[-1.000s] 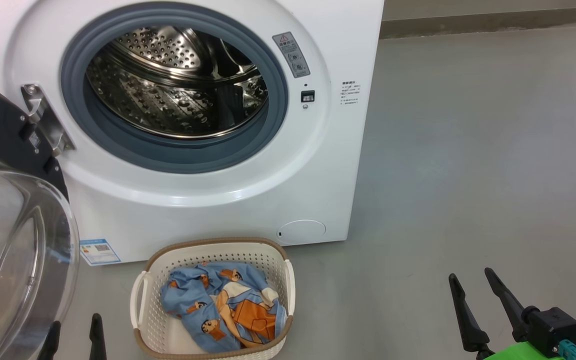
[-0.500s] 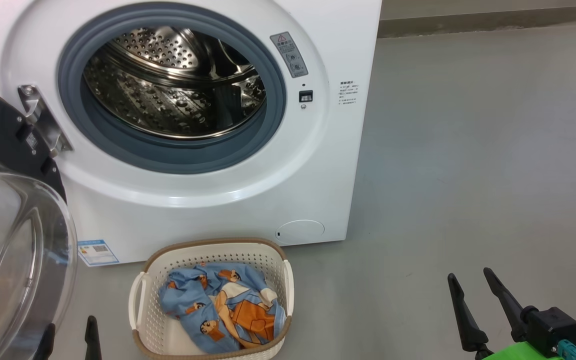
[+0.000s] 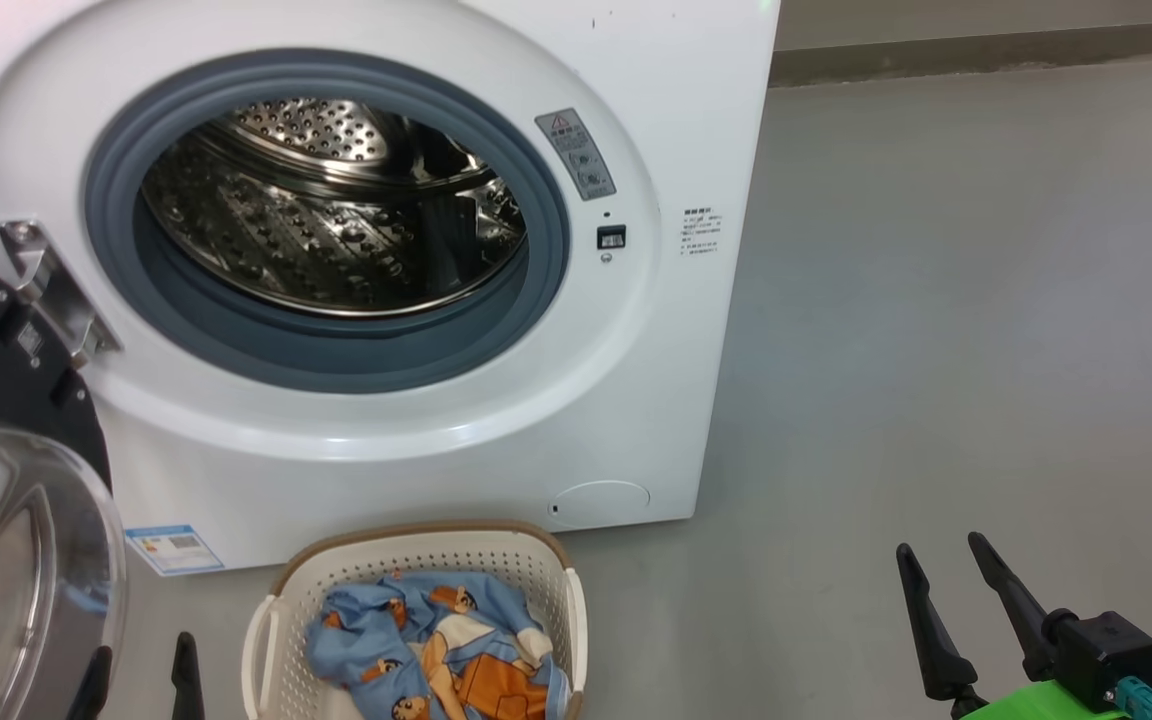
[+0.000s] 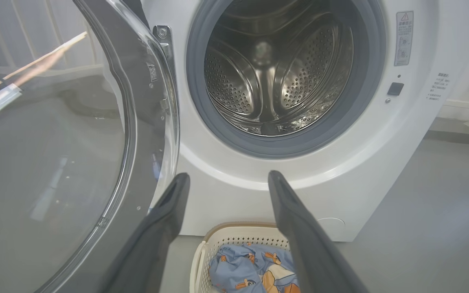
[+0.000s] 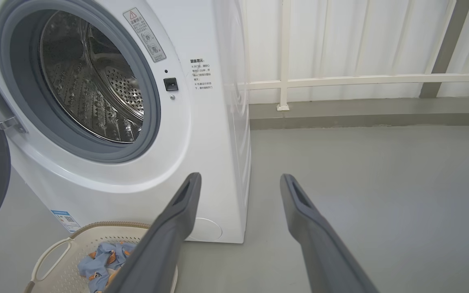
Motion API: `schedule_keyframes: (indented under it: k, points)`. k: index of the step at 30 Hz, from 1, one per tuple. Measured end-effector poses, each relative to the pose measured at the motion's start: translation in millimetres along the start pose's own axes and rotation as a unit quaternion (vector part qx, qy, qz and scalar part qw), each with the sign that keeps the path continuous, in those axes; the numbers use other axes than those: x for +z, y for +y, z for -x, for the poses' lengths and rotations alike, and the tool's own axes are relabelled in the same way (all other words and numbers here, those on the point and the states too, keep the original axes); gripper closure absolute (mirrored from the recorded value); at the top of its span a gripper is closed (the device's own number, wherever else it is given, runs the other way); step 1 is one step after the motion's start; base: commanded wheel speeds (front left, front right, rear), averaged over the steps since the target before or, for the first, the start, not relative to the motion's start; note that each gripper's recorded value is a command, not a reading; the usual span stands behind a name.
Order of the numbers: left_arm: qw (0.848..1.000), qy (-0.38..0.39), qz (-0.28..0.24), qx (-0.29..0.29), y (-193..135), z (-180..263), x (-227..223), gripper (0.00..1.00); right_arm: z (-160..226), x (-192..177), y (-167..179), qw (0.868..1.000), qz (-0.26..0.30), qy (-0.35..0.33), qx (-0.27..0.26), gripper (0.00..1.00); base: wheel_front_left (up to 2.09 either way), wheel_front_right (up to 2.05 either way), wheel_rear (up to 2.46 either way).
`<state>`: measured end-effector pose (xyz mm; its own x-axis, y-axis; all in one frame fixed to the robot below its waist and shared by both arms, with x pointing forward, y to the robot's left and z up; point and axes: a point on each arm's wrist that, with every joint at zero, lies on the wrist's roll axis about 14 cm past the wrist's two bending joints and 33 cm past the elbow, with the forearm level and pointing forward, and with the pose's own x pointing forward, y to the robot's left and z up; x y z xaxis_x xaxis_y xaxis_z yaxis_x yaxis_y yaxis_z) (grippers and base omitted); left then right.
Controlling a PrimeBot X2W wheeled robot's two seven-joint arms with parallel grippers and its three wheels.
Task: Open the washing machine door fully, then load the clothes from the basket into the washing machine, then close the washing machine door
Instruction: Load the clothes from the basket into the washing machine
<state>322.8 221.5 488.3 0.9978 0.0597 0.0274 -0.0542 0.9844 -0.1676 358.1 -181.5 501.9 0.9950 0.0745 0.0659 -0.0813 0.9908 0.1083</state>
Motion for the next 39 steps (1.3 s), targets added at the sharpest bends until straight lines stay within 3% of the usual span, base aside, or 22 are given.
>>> schedule_keyframes:
  k: [20,27,39]
  points:
    - [1.000,-0.004,0.003,-0.002,-3.1,-0.9,2.2,0.00,-1.4,-2.6,1.2,1.000,-0.001,0.004,0.002,0.00,0.10,-0.10,0.00]
    - [1.000,-0.008,0.009,-0.024,-18.6,-5.0,4.6,0.00,-1.8,-6.7,1.4,1.000,-0.005,0.009,-0.001,0.00,0.00,0.00,0.00]
    - [0.996,0.067,0.029,-0.053,-29.0,-15.8,-39.3,0.00,-14.9,-19.5,-1.3,1.000,-0.008,0.025,-0.010,0.00,0.00,0.00,0.00]
